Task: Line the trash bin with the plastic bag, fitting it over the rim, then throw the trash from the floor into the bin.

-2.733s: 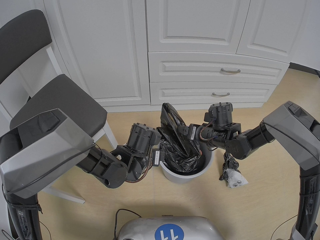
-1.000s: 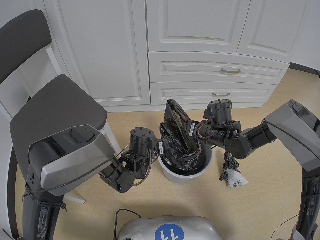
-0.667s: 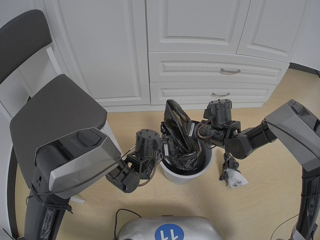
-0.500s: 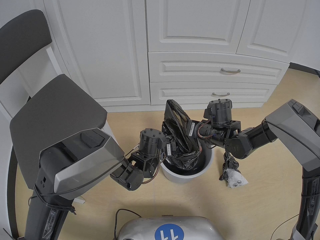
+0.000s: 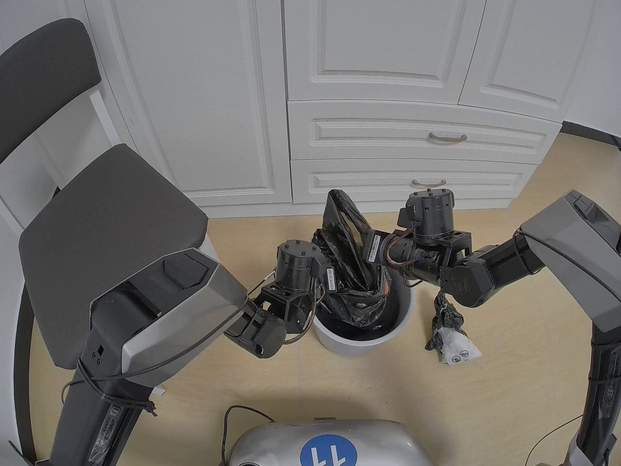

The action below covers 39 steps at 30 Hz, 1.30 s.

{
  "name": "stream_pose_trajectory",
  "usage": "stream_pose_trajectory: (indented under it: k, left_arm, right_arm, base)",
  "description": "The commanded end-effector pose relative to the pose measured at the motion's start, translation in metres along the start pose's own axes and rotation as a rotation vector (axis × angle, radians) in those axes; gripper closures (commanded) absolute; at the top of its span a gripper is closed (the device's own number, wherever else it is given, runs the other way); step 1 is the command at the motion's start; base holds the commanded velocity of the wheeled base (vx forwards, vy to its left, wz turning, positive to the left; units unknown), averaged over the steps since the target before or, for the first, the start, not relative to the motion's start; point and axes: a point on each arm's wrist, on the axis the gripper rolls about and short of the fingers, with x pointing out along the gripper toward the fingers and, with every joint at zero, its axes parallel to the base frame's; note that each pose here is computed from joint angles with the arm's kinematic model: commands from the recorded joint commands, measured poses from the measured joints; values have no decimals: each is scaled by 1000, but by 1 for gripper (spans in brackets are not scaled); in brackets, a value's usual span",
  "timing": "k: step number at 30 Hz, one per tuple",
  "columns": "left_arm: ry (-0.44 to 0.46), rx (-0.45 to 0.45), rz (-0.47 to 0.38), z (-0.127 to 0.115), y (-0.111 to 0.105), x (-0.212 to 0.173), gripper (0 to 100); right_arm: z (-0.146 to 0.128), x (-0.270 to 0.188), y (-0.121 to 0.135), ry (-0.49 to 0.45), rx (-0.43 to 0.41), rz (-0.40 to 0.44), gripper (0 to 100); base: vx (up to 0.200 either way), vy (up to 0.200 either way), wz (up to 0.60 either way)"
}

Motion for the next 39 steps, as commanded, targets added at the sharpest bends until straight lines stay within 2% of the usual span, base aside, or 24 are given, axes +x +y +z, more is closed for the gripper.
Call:
stream_pose_trajectory:
  k: [1,8,13,17,18,20,22,23,25,29,31,33,36,37,39]
  left_arm:
    - [-1,0,0,-1,0,1,100]
    - [4,-1,13,-2,2,-4,100]
    - [23,13,60,10,8,-33,100]
    - [24,20,100,21,13,-56,100]
    - [25,21,101,20,12,-57,100]
    - [45,25,107,20,13,-73,100]
    - [51,24,112,19,12,-76,100]
    - [47,23,130,17,9,-77,100]
    - [46,27,147,16,8,-79,100]
    - [64,25,149,12,8,-86,100]
    - [64,25,149,12,8,-86,100]
    - [69,8,136,9,3,-91,100]
    - [72,9,132,7,1,-91,100]
    - [79,17,123,0,-3,-89,100]
    - [90,26,121,-6,-4,-86,100]
  right_arm:
    - [1,-1,0,-2,0,0,100]
    - [-1,1,-1,1,-3,-8,100]
    - [6,-11,-6,-7,10,-32,100]
    - [8,-35,-16,-24,46,-120,100]
    - [8,-36,-16,-27,46,-125,100]
    - [7,-49,-22,-42,79,-196,100]
    - [6,-52,-23,-51,99,-215,100]
    - [4,-58,-23,-69,144,-244,100]
    - [-1,-61,-22,-78,174,-274,100]
    - [-22,-74,-9,-98,200,-366,100]
    - [-22,-74,-9,-98,200,-366,100]
    - [-53,-80,8,-76,196,-412,100]
    - [-61,-81,12,-63,194,-412,100]
    - [-81,-82,19,-17,194,-405,100]
    - [-99,-85,21,30,184,-410,100]
  base:
    - [0,0,0]
    - [0,0,0]
    - [0,0,0]
    - [0,0,0]
    - [0,0,0]
    - [0,0,0]
    - [0,0,0]
    - [0,0,0]
    - [0,0,0]
    - [0,0,0]
    - [0,0,0]
    - [0,0,0]
    - [0,0,0]
    - [0,0,0]
    - [0,0,0]
